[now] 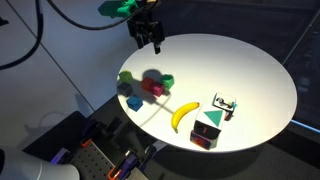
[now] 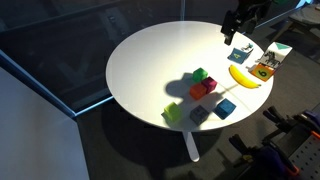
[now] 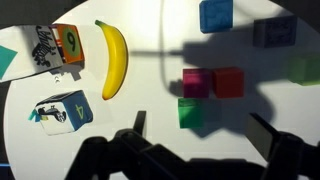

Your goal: Lift the green building block and put it between the pink and orange building block

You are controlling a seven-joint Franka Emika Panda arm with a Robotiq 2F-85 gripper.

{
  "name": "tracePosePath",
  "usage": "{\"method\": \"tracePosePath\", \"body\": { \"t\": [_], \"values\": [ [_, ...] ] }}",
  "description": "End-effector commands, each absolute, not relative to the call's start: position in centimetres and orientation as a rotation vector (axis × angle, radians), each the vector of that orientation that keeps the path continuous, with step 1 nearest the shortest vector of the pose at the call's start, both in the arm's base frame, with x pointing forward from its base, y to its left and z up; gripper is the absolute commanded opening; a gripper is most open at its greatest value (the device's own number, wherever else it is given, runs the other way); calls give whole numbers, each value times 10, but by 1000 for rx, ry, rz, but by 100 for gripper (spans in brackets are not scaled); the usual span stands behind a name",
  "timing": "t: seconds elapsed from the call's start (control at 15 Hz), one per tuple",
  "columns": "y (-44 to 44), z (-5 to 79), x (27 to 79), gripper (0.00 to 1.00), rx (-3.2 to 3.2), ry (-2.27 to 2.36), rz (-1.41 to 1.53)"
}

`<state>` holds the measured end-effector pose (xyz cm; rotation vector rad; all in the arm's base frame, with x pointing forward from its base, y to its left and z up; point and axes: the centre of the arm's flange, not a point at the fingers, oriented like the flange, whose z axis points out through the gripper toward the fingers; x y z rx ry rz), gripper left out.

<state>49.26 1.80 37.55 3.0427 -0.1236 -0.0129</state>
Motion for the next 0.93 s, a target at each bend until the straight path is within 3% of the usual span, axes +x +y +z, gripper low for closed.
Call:
{"method": "tracePosePath", "body": {
  "t": [0.0, 0.87],
  "values": [
    [22, 358, 523, 100, 2992, -194, 10],
    [16, 292, 567, 100, 2974, -300, -280]
  ]
}}
